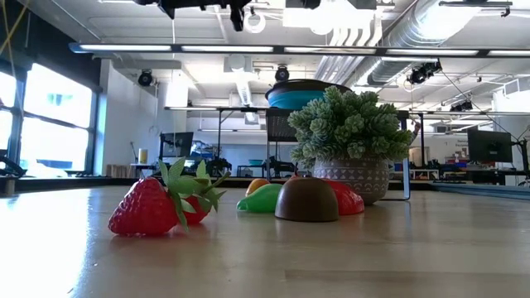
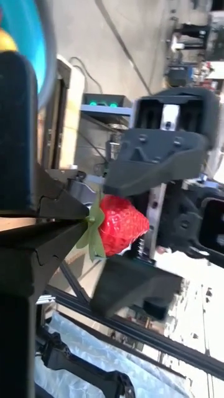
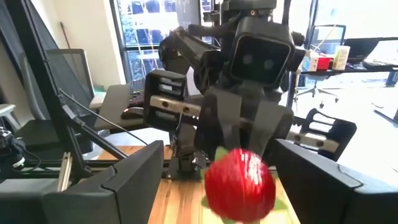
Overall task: Pick & Place Fruit
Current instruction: Put the red strawberry into the blue strainer bowl
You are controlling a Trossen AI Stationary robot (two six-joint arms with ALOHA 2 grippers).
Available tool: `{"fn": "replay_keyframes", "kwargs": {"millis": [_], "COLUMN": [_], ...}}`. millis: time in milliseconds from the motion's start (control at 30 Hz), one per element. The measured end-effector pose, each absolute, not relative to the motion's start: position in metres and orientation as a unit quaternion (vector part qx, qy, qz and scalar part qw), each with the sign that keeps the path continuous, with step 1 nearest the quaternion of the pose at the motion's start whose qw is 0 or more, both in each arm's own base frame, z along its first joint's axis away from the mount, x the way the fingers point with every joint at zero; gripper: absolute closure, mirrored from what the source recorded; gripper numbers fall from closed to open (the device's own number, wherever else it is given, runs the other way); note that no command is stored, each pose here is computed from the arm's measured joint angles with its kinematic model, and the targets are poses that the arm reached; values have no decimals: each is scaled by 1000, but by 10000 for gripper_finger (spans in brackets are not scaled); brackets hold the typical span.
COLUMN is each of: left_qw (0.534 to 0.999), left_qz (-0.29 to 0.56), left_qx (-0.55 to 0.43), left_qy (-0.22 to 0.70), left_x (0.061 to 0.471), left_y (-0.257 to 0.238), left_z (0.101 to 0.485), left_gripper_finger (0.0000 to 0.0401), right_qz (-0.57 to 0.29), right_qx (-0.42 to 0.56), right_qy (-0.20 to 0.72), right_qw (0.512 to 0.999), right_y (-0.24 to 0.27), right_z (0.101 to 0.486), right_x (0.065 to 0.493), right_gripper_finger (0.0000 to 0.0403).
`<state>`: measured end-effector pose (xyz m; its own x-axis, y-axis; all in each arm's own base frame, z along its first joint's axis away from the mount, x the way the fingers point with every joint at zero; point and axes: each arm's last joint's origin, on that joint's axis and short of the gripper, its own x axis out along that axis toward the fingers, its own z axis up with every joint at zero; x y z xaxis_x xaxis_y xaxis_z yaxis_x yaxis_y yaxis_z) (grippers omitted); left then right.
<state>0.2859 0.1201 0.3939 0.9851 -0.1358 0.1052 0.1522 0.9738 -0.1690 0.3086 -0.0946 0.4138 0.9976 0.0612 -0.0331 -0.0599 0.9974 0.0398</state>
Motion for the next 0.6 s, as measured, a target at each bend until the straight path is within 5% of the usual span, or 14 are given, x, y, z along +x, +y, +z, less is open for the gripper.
{"fn": "replay_keyframes", "kwargs": {"millis": [600], "left_qw": [991], "left_qz": [-82], "left_qx": [-87], "left_qy": [-56], "left_x": [285], "left_y": [120], "left_z": [396], "left_gripper_finger": [400], "right_qz": [32], "right_qx": [22], "right_qy": [24], "right_qw": [999], "right_y": [-94], "right_z": [412], "right_x": [309], "right_gripper_finger": [126]}}
